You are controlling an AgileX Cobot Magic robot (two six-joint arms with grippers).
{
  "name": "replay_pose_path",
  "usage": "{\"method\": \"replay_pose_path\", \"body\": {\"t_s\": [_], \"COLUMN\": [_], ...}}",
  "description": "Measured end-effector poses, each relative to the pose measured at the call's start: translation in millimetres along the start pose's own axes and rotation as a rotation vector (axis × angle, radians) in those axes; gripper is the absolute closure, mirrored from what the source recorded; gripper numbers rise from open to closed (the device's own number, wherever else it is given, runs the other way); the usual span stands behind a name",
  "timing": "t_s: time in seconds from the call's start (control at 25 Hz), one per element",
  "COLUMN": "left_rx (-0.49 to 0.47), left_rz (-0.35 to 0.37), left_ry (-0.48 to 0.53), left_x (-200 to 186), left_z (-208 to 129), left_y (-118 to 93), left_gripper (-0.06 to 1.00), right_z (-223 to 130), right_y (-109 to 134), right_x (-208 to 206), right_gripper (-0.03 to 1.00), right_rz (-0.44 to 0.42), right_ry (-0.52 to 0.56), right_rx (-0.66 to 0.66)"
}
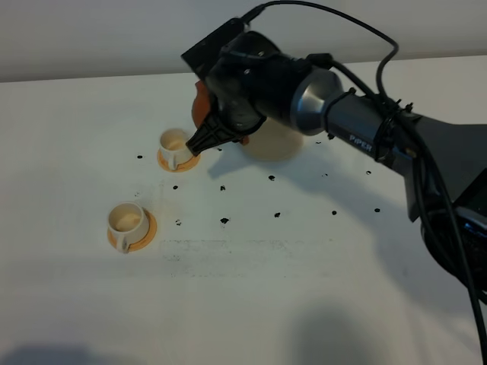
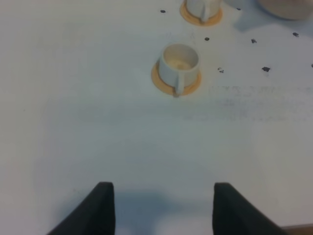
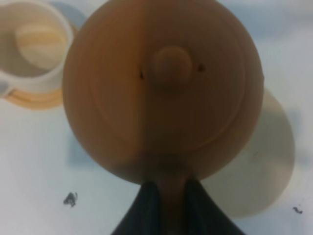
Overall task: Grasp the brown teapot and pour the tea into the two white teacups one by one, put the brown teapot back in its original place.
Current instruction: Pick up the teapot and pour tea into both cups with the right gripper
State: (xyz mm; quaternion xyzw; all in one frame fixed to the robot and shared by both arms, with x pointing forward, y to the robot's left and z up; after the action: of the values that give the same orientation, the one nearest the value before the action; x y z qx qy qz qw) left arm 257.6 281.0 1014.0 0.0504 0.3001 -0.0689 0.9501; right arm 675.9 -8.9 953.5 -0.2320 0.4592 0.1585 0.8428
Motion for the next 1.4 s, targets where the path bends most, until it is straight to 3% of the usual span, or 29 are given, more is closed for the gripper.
{"method": "replay_pose_path", "body": {"t_s": [0.16, 0.48, 0.8, 1.4], "left_rx": [0.0, 0.0, 0.0, 0.0], "left_rz": [0.0, 0.0, 0.0, 0.0], "left_ry": [0.0, 0.0, 0.0, 0.0], "left_x": [0.0, 0.0, 0.0, 0.0], "left_z": [0.0, 0.0, 0.0, 0.0], "left_y": [0.0, 0.0, 0.0, 0.0], "left_gripper": [0.51, 0.51, 0.51, 0.51], "right_z": [-0.1, -1.9, -2.1, 0.1], "right_y": [11.9, 12.8, 23.6, 19.4], "right_x": [-4.1, -7.0, -10.5, -10.4], "right_gripper": [0.86, 0.86, 0.86, 0.86], "right_rz": [-0.017, -0.077, -0.078, -0.136], "right_ry": [0.0, 0.019, 0.019, 0.015], "right_rx": [-0.067, -0.189, -0.285, -0.425]}}
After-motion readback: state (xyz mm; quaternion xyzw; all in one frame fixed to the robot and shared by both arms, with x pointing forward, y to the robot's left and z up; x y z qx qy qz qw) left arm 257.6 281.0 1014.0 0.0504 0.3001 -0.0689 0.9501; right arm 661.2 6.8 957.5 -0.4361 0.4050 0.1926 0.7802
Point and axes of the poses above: a point on each arm's last joint axis where the gripper is mounted, x pointing out along that axis toward the gripper, y along the wrist's bending axis when the last joint is at zero, z = x × y, the point moved 3 cm from there along x, pointing out along that axis toward the gripper, and after that the axes turned 6 degrees about x, right-handed, at the moved point
